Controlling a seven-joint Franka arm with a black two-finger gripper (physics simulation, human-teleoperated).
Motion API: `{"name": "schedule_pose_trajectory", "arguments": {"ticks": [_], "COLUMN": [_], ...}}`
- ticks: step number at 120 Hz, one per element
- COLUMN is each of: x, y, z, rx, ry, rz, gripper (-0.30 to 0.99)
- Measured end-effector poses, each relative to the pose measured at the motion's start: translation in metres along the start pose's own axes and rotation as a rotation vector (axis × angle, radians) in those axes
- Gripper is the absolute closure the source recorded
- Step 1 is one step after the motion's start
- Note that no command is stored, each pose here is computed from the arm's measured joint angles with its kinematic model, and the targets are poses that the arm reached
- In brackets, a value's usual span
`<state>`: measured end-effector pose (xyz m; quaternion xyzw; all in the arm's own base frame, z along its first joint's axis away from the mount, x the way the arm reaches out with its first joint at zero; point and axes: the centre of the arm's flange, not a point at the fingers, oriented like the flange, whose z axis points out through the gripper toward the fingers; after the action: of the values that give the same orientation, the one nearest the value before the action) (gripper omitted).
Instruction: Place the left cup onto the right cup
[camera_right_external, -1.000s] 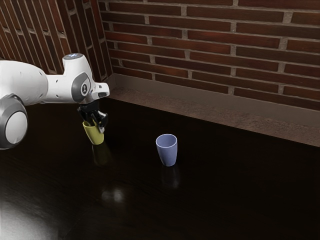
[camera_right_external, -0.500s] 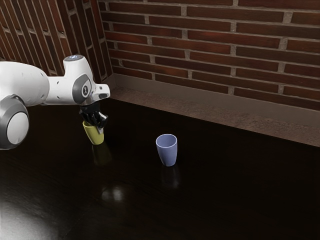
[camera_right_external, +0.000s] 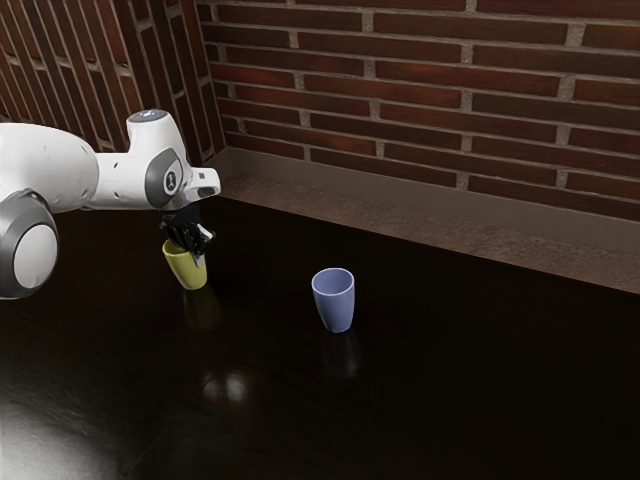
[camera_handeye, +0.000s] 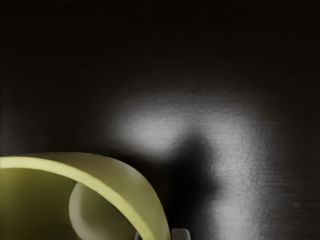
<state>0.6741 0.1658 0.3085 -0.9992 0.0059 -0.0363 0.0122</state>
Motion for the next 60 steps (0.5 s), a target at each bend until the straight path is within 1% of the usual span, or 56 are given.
{"name": "schedule_pose_trajectory", "arguments": {"ticks": [32,60], "x": [0.000,-0.002], "y": [0.001,0.003], "z": [-0.006,-0.031], "rx": [0.005,-0.002], "ry": [0.002,0.017], "rz": [-0.002,0.003], "gripper": [0.78,0.78]}}
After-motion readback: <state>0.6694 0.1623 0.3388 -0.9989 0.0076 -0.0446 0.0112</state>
